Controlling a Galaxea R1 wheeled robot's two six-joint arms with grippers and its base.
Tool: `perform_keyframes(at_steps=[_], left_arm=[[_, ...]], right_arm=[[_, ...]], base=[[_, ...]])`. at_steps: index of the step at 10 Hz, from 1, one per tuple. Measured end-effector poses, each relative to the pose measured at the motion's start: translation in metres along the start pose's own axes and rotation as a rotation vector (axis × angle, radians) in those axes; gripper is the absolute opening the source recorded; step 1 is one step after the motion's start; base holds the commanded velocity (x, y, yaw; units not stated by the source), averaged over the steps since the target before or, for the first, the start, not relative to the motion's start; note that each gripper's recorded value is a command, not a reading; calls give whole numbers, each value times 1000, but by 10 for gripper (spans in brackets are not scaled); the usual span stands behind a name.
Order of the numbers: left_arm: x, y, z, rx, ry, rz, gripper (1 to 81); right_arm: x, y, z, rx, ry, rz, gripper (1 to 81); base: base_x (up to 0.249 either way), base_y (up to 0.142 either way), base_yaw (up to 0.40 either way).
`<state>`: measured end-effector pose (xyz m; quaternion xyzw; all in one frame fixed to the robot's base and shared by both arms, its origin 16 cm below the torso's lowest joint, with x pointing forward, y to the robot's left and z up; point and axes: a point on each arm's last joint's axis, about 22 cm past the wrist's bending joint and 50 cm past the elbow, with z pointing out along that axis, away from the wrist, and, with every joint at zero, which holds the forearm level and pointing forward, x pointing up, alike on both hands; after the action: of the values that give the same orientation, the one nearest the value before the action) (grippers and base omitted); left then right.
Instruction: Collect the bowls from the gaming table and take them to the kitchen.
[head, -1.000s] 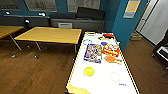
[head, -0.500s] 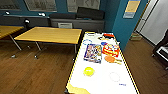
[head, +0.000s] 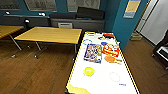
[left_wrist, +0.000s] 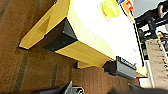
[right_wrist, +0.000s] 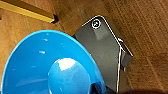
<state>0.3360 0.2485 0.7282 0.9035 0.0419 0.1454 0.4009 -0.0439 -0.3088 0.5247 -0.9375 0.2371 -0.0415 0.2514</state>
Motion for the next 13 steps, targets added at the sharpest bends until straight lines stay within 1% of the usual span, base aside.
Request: perform_keyframes(at_steps=[1, 2, 3, 4, 5, 7, 8, 9, 11, 12, 13], left_arm=[[24, 15, 4, -22, 0, -4, 811], [45, 34, 10, -50, -6, -8, 811], [64, 46, 16, -67, -15, -24, 811], [79, 48, 21, -68, -21, -58, 811], [97, 41, 21, -48, -15, -85, 811], [139, 18, 19, 7, 20, -143, 811], [149, 8, 24, 28, 18, -174, 811], [158, 3, 31, 45, 7, -194, 811], [188, -8, 42, 83, 12, -214, 811], [205, -7, 48, 94, 15, -209, 811], [216, 3, 60, 89, 12, -200, 811]], right_arm=[[-8, -2, 3, -2, -19, 4, 10], [-11, -6, 6, 4, -23, 6, 10], [-10, -8, 8, 7, -21, 8, 10], [-8, -8, 8, 8, -19, 8, 10], [-7, -10, 9, 10, -19, 9, 10], [-5, -21, 18, 22, -37, 6, 10], [-3, -29, 24, 34, -41, 6, 10], [-3, -33, 27, 38, -44, 6, 10], [-4, -34, 27, 36, -55, 6, 10], [-6, -33, 27, 33, -63, 5, 10], [-6, -33, 27, 33, -64, 4, 10]], base=[[0, 0, 0], [0, 0, 0], [0, 0, 0], [0, 0, 0], [0, 0, 0], [0, 0, 0], [0, 0, 0], [0, 0, 0], [0, 0, 0], [0, 0, 0], [0, 0, 0]])
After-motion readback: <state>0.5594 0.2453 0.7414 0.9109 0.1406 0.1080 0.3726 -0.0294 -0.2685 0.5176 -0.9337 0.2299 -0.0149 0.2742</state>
